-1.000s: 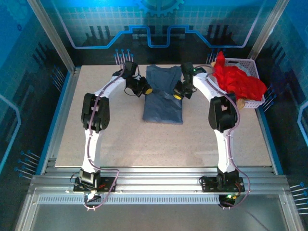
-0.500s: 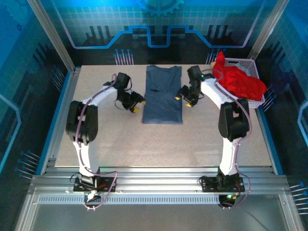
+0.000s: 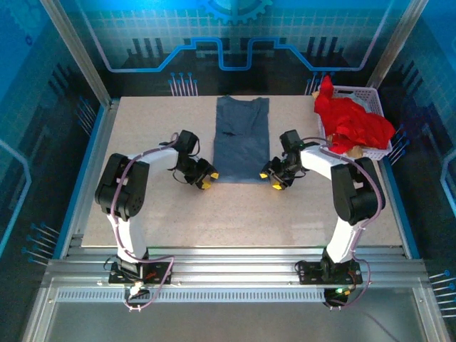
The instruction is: Fold and stack the t-shirts
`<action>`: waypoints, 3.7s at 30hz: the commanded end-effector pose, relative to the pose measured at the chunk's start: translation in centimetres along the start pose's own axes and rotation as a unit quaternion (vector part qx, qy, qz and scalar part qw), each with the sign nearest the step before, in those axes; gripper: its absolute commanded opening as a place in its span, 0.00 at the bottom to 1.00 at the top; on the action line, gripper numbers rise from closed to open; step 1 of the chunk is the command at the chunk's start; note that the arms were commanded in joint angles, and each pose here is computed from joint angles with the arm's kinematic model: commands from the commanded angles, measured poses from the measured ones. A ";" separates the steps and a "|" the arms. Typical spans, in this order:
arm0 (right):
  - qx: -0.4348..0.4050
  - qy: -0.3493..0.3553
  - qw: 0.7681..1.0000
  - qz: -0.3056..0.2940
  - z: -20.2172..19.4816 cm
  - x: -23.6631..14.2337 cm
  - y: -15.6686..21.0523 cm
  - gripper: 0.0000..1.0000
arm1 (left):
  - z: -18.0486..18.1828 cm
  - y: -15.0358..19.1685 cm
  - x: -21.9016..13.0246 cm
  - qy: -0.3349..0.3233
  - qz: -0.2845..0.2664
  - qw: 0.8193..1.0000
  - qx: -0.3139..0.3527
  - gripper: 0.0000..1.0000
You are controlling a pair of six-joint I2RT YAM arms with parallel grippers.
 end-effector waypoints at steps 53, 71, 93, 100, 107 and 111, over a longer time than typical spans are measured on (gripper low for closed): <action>-0.086 -0.003 0.996 -0.002 -2.2 -16.1 15.7 0.00 | -5.2 17.5 -15.0 0.183 -0.070 0.970 0.145 0.00; -0.048 -0.012 0.999 -0.013 11.2 -9.8 2.0 0.00 | -8.6 -0.7 -12.2 0.137 -0.124 0.981 0.056 0.00; -0.146 -0.063 0.987 -0.038 4.8 -6.7 1.0 0.62 | -1.6 8.5 -5.5 0.045 -0.092 0.991 -0.084 0.49; -0.152 -0.039 0.988 0.008 3.8 -2.1 -0.5 0.64 | -2.1 8.8 -3.6 0.124 -0.096 0.979 -0.127 0.56; -0.131 -0.014 0.990 0.047 4.4 1.7 -1.5 0.58 | -3.4 9.3 0.5 0.150 -0.093 0.965 -0.195 0.57; -0.133 -0.021 0.988 0.068 6.2 3.3 -0.1 0.50 | -3.4 8.4 0.2 0.165 -0.125 0.951 -0.228 0.57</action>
Point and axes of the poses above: each hand's point on the last joint's axis, 136 mm out from that joint toward the fingers, its own x axis out along the fingers, its own z axis along the line the jaws close on, y = z × x, the point moved 2 cm from there along -x, back along the fingers, and after that the axes turned 14 degrees about x, right-handed, at the moved point
